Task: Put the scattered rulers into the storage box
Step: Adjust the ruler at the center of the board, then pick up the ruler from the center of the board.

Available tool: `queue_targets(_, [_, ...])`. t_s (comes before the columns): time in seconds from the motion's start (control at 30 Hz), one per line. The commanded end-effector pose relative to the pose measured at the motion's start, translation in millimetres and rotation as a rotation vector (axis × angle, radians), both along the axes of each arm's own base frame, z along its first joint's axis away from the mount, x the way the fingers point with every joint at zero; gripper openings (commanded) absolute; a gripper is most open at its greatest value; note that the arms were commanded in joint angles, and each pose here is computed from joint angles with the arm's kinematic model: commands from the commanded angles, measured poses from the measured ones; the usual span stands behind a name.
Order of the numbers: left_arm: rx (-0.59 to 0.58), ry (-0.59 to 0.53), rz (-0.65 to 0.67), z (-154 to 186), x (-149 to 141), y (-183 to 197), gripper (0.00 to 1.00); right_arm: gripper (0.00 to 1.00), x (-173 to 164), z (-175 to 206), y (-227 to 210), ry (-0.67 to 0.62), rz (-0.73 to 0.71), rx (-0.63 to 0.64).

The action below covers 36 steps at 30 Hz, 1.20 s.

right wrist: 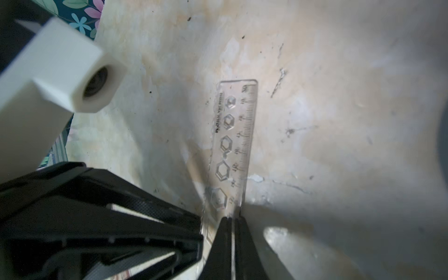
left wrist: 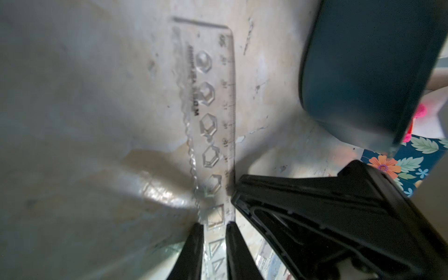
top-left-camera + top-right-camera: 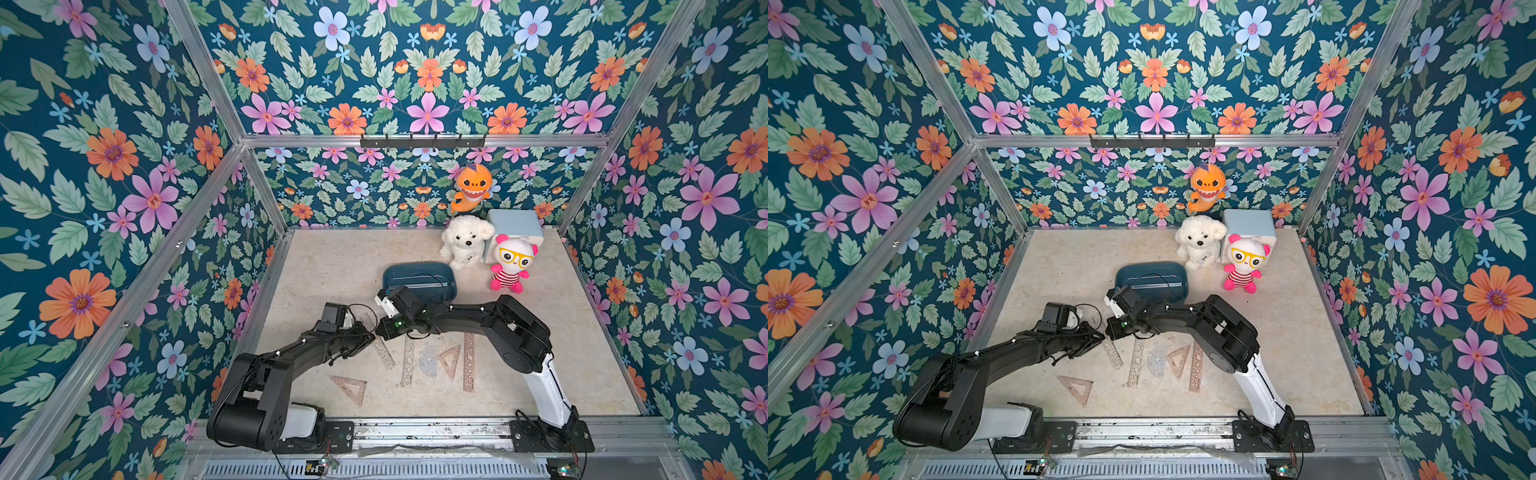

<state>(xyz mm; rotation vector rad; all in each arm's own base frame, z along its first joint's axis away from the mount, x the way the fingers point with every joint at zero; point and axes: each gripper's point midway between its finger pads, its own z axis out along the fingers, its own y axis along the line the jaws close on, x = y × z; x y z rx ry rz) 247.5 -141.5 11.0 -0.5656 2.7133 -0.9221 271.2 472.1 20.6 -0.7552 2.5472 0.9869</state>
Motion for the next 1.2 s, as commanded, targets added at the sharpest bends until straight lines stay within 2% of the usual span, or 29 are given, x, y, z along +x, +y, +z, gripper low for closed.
queue_targets(0.0, [0.178,0.243,0.035,-34.6,-52.3,32.0,0.24,0.10,-5.3,-15.0,-21.2,0.023,-0.015,-0.104])
queue_targets(0.27, [0.250,0.166,0.094,-20.2,-37.9,47.1,0.29,0.10,-3.9,30.3,-15.3,-0.010,-0.016,-0.006])
queue_targets(0.53, [0.238,0.152,0.107,-21.6,-29.0,45.0,0.38,0.08,-13.5,20.7,-10.1,0.032,0.007,0.012])
queue_targets(1.17, [0.221,0.184,0.102,-36.8,-29.4,40.9,0.39,0.05,-27.4,-5.2,-14.7,0.082,0.019,-0.019])
